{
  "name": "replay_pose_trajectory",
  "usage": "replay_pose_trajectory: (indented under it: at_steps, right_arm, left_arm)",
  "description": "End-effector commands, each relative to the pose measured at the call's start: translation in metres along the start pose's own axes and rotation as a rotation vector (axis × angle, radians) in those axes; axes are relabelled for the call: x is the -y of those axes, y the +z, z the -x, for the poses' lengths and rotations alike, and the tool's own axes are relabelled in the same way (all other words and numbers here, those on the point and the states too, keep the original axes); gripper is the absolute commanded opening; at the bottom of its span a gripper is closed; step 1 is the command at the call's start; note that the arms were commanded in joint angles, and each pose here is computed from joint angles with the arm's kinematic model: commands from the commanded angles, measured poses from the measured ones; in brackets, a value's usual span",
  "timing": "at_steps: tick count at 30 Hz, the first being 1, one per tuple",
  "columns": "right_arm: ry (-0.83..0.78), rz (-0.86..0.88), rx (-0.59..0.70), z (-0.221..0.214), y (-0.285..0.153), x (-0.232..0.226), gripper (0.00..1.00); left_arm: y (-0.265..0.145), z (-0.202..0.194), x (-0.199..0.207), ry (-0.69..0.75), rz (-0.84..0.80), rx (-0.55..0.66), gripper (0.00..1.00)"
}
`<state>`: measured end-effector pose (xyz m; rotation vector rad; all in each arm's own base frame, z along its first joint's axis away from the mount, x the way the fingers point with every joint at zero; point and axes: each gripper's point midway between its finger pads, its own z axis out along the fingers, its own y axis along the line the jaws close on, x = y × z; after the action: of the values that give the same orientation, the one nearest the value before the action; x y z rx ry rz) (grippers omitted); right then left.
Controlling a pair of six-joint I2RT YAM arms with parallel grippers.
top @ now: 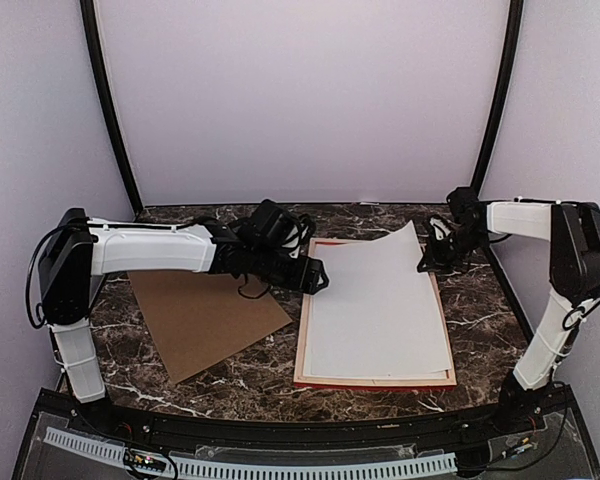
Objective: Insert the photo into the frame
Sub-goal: Place the photo on the mat board.
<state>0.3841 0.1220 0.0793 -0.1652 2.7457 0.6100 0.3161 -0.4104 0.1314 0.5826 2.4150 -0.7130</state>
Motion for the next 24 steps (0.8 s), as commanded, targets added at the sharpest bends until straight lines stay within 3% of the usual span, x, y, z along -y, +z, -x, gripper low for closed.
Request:
replay_pose_trajectory:
  at_steps: [1, 24]
  right_arm:
    - [0.026, 0.022, 0.037, 0.007, 0.004, -0.001, 0.00]
    - [0.077, -0.011, 0.082, 0.009, -0.010, 0.005, 0.00]
  left_arm:
    - [-0.024, 0.017, 0.000, 0.004, 0.013, 0.045, 0.76]
    - [-0.028, 0.019, -0.014, -0.011, 0.062, 0.046, 0.78]
